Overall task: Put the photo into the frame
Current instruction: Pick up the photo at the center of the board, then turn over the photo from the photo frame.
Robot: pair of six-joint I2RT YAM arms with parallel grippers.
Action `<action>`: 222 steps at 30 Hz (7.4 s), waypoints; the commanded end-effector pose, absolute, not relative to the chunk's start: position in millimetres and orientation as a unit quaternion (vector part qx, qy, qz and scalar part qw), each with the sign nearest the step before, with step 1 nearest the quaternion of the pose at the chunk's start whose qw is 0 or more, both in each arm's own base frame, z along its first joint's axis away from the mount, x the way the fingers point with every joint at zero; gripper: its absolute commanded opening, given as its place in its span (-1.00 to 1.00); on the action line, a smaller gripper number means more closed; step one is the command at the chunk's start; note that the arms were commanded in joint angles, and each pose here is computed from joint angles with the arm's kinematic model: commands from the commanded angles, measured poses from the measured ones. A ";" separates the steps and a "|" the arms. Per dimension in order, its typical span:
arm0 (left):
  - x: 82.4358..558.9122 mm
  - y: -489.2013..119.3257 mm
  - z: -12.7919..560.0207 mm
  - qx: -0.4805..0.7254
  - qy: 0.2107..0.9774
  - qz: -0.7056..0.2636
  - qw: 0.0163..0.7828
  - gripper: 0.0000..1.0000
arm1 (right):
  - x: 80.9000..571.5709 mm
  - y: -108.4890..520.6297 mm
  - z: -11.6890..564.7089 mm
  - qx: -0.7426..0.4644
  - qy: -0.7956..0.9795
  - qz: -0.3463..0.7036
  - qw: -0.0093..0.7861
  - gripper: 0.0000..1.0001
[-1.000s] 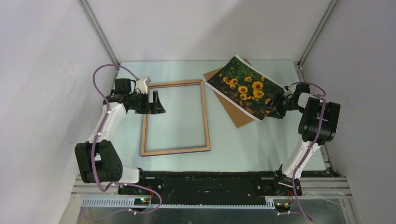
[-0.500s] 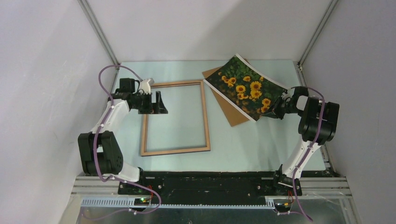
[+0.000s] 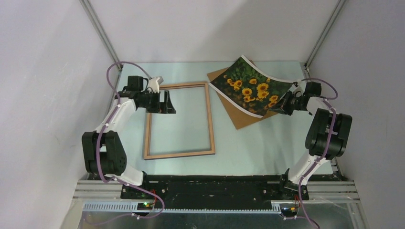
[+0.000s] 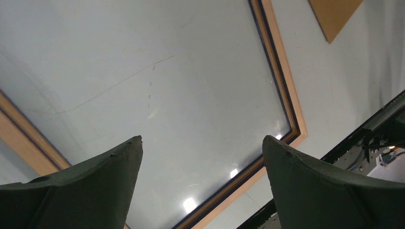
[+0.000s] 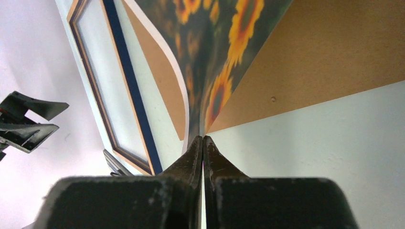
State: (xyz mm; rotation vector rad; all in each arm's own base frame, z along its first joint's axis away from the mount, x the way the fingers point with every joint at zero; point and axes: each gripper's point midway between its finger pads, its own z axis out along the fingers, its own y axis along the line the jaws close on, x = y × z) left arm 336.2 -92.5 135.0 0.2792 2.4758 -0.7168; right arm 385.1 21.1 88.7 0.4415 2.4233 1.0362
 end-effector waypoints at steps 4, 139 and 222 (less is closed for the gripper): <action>354.0 -120.3 155.3 0.144 0.905 -0.270 0.296 0.99 | 380.7 49.0 152.2 0.059 0.878 0.356 0.314 -1.00; 180.2 -233.7 404.0 0.521 0.686 -0.208 0.464 -1.00 | 265.4 179.0 339.0 -0.410 0.646 0.395 0.509 0.59; 335.1 -73.0 301.2 0.321 0.873 0.063 0.361 0.96 | 394.1 332.5 216.9 -0.316 0.810 0.395 0.298 -1.00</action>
